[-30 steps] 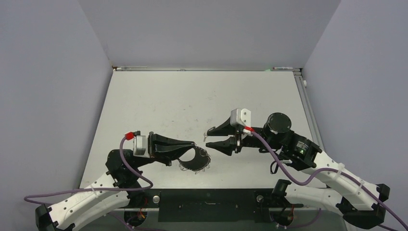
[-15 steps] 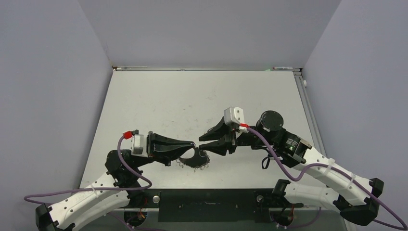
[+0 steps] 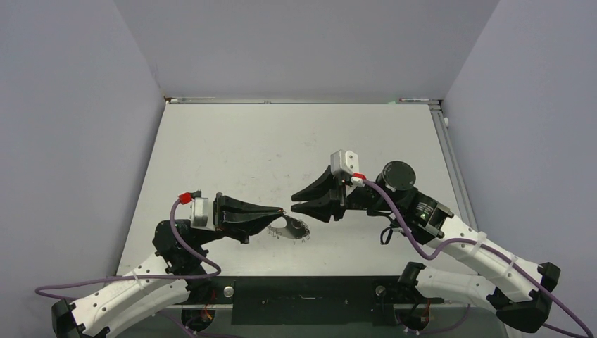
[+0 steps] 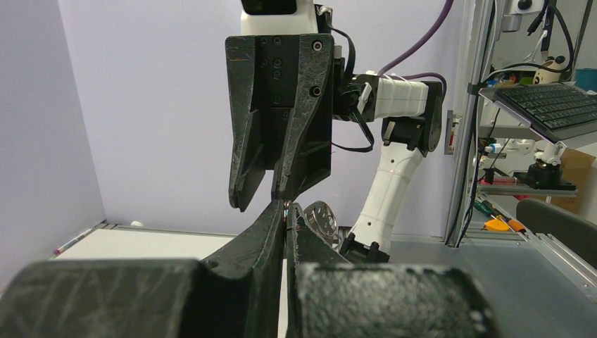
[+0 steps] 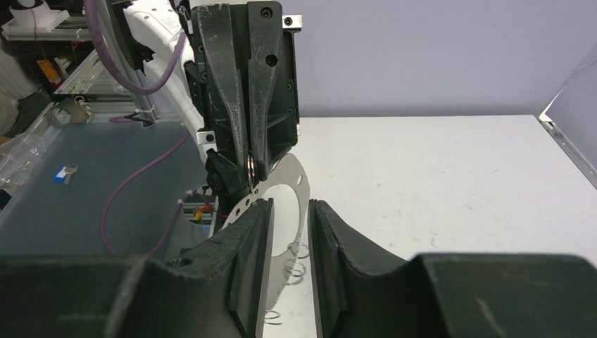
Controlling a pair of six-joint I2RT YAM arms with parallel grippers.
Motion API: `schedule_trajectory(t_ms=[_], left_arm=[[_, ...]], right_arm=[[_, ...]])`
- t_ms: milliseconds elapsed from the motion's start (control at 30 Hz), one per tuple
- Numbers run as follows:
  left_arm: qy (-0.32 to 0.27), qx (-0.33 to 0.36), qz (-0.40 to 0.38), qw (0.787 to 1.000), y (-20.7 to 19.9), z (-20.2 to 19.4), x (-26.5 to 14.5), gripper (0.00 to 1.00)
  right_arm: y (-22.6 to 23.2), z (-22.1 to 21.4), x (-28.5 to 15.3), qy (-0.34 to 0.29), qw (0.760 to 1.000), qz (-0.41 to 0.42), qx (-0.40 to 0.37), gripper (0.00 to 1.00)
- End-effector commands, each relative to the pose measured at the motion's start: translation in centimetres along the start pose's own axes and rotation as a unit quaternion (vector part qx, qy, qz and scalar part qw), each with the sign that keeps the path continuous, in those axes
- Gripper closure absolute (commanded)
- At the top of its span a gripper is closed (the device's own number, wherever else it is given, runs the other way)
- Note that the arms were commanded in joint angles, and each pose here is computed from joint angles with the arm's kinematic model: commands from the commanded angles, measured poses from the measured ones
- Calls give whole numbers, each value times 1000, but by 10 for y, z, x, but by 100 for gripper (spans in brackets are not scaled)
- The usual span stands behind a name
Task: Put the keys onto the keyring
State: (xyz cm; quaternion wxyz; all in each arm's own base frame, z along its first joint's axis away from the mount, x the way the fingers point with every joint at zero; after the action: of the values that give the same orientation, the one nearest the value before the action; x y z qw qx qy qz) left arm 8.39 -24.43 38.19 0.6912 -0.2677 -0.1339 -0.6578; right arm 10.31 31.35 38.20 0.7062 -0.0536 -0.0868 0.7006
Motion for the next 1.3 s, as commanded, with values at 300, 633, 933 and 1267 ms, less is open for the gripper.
schedule_trajectory(t_ms=[300, 633, 933, 1267], left_arm=[[-47, 15, -21, 999, -13, 31, 9, 100], [-49, 8, -22, 999, -11, 29, 11, 100], [-49, 8, -17, 999, -8, 29, 12, 100], [-59, 17, 18, 998, 6, 27, 9, 100]], right_arm=[[13, 15, 4, -36, 998, 53, -4, 75], [16, 11, 11, -34, 997, 66, 1, 78], [15, 9, 15, -34, 997, 71, 6, 81], [15, 5, 18, -32, 997, 71, 19, 83]])
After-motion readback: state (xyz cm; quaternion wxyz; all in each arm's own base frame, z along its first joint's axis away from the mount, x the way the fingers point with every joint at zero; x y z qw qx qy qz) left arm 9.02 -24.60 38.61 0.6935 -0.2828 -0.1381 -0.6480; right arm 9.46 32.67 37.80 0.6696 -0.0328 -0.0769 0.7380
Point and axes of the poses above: each gripper's point midway between its finger pads, its own x axis out along the fingers, its own y axis along the line the jaws close on, z = x × y, the point moved 1 cm from there along -x, back along the fingers, and after that the axes turned 11 degrees about -x, right-handed, at the moved point
